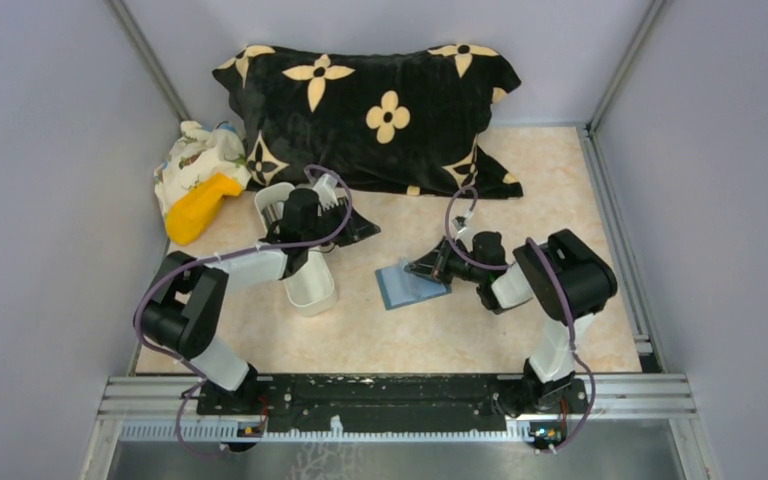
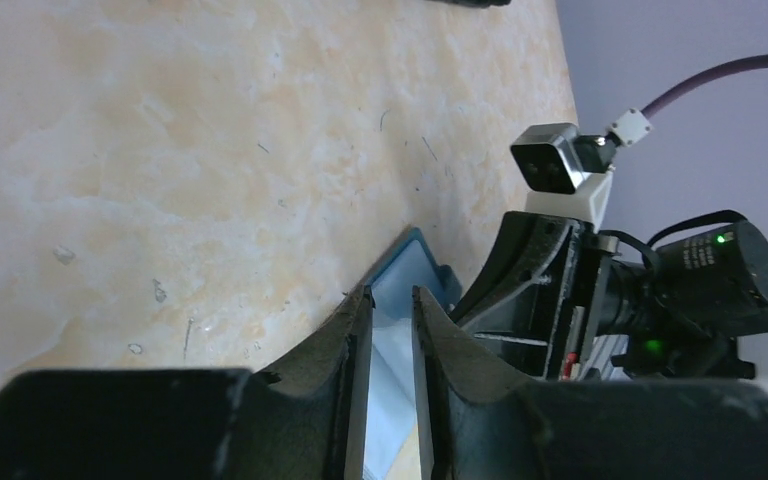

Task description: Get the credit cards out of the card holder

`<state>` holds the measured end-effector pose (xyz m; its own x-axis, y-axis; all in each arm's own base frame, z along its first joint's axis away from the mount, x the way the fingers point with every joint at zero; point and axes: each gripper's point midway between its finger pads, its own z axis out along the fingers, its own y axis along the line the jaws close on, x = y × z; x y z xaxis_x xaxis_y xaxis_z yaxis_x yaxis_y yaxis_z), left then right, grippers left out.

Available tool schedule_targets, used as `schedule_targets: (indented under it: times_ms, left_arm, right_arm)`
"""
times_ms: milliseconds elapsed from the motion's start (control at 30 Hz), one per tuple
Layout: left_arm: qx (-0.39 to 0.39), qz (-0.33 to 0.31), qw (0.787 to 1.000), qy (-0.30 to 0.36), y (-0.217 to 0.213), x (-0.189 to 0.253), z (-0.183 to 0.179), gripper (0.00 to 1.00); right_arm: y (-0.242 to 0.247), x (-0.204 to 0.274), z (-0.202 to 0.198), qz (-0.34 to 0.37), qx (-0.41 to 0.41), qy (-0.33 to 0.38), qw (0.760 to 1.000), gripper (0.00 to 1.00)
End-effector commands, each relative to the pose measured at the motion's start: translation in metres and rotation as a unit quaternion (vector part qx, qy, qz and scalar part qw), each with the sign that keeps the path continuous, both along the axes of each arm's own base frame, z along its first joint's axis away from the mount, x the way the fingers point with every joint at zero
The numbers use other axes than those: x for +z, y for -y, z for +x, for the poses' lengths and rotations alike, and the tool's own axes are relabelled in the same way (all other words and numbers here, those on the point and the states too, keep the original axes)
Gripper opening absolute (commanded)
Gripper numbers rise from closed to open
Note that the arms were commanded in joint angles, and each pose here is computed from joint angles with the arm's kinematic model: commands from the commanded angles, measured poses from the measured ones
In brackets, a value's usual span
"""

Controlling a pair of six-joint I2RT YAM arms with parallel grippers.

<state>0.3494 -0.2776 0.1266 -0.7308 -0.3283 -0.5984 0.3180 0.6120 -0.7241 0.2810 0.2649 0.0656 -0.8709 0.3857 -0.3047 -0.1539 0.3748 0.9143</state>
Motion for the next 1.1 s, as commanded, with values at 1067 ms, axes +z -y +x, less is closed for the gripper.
schedule_targets:
  times_ms: [1067]
  left_arm:
    - [-0.115, -0.041, 0.988, -0.098, 0.076, -0.061, -0.084, 0.22]
  right_arm:
    - [0.007, 0.036, -0.007, 0.15, 0.002, 0.044, 0.988, 0.0]
